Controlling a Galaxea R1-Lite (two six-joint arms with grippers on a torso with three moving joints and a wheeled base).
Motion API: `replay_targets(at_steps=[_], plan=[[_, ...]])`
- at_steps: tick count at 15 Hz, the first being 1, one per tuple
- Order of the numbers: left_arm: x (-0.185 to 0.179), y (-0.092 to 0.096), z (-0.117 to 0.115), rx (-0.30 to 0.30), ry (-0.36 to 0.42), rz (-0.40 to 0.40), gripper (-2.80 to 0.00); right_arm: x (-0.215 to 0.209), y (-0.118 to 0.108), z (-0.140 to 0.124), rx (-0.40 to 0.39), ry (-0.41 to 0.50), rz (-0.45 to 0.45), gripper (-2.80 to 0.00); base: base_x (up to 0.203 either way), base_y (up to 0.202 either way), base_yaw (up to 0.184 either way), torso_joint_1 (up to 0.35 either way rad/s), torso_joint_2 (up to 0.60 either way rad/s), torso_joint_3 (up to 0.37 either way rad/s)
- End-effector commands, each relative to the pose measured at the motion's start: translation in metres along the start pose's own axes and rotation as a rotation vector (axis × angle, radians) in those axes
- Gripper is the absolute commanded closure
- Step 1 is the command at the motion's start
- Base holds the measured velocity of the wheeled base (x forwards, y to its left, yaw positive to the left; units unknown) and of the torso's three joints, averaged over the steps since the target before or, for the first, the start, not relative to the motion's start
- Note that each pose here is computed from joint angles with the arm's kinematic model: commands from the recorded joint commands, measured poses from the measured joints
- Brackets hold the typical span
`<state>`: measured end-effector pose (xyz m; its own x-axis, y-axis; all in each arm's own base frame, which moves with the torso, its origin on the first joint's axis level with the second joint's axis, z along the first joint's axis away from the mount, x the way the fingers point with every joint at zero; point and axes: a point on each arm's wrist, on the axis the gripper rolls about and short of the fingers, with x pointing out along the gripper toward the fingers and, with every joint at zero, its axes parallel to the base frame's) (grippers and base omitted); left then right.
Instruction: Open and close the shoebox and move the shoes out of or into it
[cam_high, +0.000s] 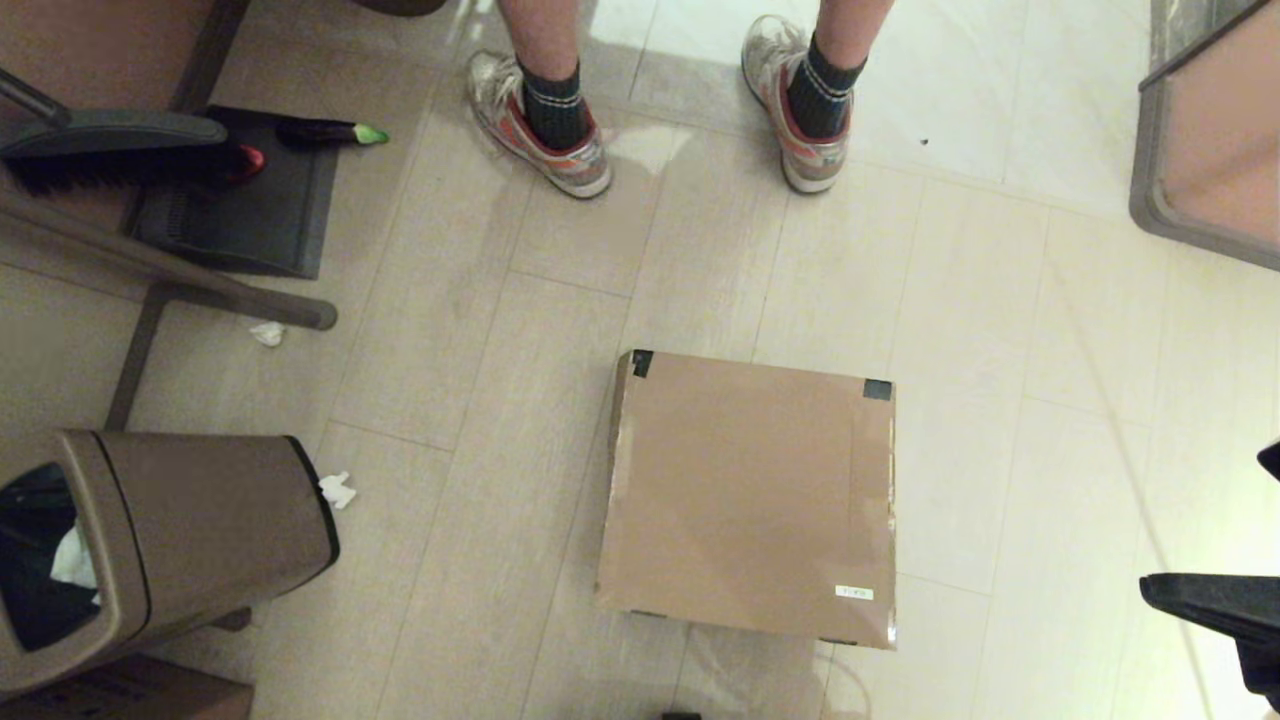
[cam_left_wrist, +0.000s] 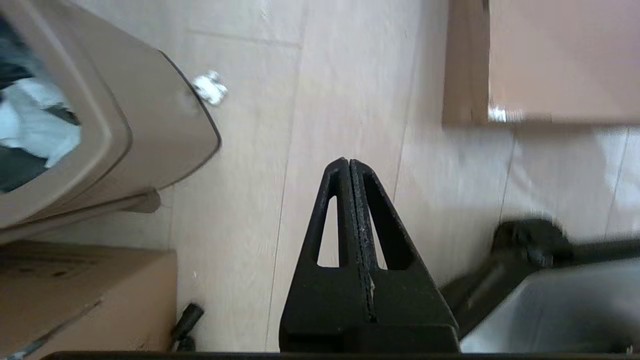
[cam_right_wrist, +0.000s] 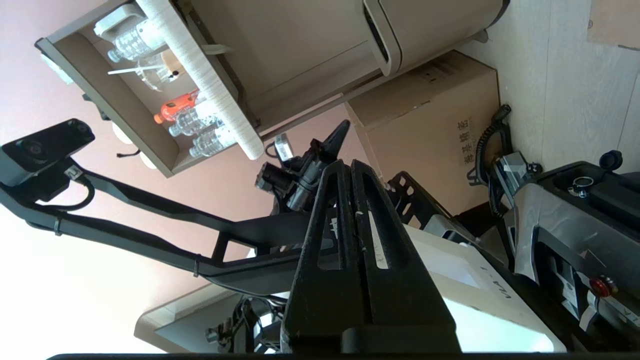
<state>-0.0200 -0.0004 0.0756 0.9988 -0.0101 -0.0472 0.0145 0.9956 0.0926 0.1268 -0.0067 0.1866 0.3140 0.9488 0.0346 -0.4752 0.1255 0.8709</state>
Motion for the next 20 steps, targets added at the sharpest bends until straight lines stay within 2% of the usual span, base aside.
replay_targets(at_steps=[1,4,5,7,8,9,10,11,12,13,14,15,17,18,20], plan=[[-0.003,0.0,-0.001,-0.042,-0.038,0.011,0.0,0.0,0.0,0.002,0.002,0.008,0.002,0.0,0.0,0.0,0.0,0.0,0.0,0.0],[-0.003,0.0,-0.001,-0.072,-0.039,0.023,0.0,-0.005,-0.01,-0.001,0.051,-0.041,-0.025,0.0,0.0,0.0,0.0,0.0,0.0,0.0],[-0.003,0.0,-0.001,-0.073,-0.04,0.023,0.0,-0.01,-0.015,0.0,0.076,-0.086,-0.046,0.0,0.0,0.0,0.0,0.0,0.0,0.0],[-0.003,0.0,-0.001,-0.073,-0.04,0.023,0.0,-0.02,-0.022,-0.001,0.129,-0.232,-0.098,0.0,0.0,0.0,0.0,0.0,0.0,0.0],[-0.003,0.0,-0.001,-0.073,-0.04,0.023,0.0,-0.021,-0.027,-0.004,0.194,-0.292,-0.124,0.0,0.0,0.0,0.0,0.0,0.0,0.0],[-0.003,0.0,-0.001,-0.073,-0.04,0.023,0.0,-0.022,-0.032,-0.009,0.23,-0.375,-0.172,0.0,0.0,0.0,0.0,0.0,0.0,0.0],[-0.003,0.0,-0.001,-0.073,-0.04,0.023,0.0,-0.023,-0.04,-0.015,0.25,-0.469,-0.26,0.0,0.0,0.0,0.0,0.0,0.0,0.0],[-0.003,0.0,-0.001,-0.073,-0.04,0.023,0.0,-0.023,-0.047,-0.024,0.263,-0.525,-0.379,0.0,0.0,0.0,0.0,0.0,0.0,0.0],[-0.003,0.0,-0.001,-0.073,-0.04,0.023,0.0,-0.023,-0.052,-0.034,0.216,-0.531,-0.514,0.0,0.0,0.0,0.0,0.0,0.0,0.0],[-0.003,0.0,-0.001,-0.073,-0.04,0.023,0.0,-0.022,-0.053,-0.046,0.091,-0.491,-0.672,0.0,0.0,0.0,0.0,0.0,0.0,0.0],[-0.003,0.0,-0.001,-0.073,-0.04,0.023,0.0,-0.02,-0.05,-0.058,-0.084,-0.418,-0.825,0.0,0.0,0.0,0.0,0.0,0.0,0.0],[-0.003,0.0,-0.001,-0.073,-0.04,0.023,0.0,-0.02,-0.045,-0.071,-0.251,-0.355,-0.928,0.0,0.0,0.0,0.0,0.0,0.0,0.0],[-0.003,0.0,-0.001,-0.073,-0.04,0.023,0.0,-0.021,-0.034,-0.101,-0.541,-0.258,-1.05,0.0,0.0,0.0,0.0,0.0,0.0,0.0],[-0.003,0.0,-0.001,-0.074,-0.04,0.024,0.0,-0.022,-0.029,-0.114,-0.647,-0.248,-1.08,0.0,0.0,0.0,0.0,0.0,0.0,0.0],[-0.003,0.0,-0.001,-0.073,-0.04,0.023,0.0,-0.028,-0.021,-0.138,-0.821,-0.287,-1.125,0.0,0.0,0.0,0.0,0.0,0.0,0.0]])
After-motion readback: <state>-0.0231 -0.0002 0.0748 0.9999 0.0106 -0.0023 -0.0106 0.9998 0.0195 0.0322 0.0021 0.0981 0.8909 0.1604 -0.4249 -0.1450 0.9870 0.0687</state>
